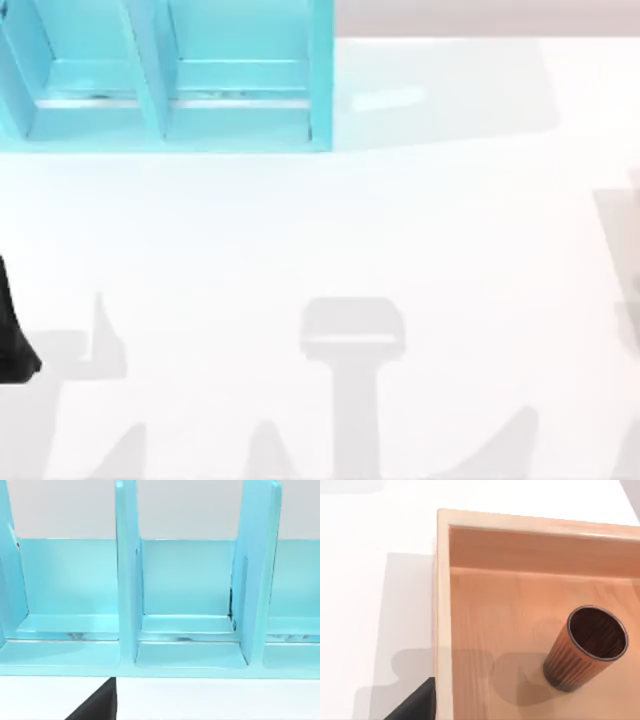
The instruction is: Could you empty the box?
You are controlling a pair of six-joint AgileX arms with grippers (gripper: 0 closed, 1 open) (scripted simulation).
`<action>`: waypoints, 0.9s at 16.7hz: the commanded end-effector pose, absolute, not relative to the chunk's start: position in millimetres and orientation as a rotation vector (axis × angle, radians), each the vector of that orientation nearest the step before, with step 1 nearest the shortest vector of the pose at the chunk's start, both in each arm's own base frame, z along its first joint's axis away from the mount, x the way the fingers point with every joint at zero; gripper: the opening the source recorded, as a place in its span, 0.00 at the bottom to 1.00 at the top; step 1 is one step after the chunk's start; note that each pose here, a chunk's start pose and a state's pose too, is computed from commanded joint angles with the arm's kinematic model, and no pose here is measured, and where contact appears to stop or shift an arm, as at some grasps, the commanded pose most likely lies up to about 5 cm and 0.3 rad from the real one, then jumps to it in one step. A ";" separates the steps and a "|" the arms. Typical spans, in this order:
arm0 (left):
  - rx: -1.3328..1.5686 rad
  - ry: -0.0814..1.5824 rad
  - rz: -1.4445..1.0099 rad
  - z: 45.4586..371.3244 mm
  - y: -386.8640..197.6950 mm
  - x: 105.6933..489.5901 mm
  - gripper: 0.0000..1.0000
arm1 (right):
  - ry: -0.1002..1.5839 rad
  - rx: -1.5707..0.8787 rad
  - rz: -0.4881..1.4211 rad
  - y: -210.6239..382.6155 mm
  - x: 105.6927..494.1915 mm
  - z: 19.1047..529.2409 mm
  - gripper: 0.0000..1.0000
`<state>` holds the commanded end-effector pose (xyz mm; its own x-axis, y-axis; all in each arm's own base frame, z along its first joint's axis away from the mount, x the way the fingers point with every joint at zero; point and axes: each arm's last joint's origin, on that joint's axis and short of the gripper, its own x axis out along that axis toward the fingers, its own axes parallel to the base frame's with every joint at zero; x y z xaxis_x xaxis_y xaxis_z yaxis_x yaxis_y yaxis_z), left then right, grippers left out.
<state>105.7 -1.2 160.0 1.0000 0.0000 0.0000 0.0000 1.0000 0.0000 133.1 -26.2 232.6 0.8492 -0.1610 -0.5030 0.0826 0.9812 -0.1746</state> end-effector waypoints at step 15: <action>0.000 0.000 0.000 160.0 -1.2 105.7 1.00 | 1.567 -0.016 0.032 -130.3 256.1 242.2 1.00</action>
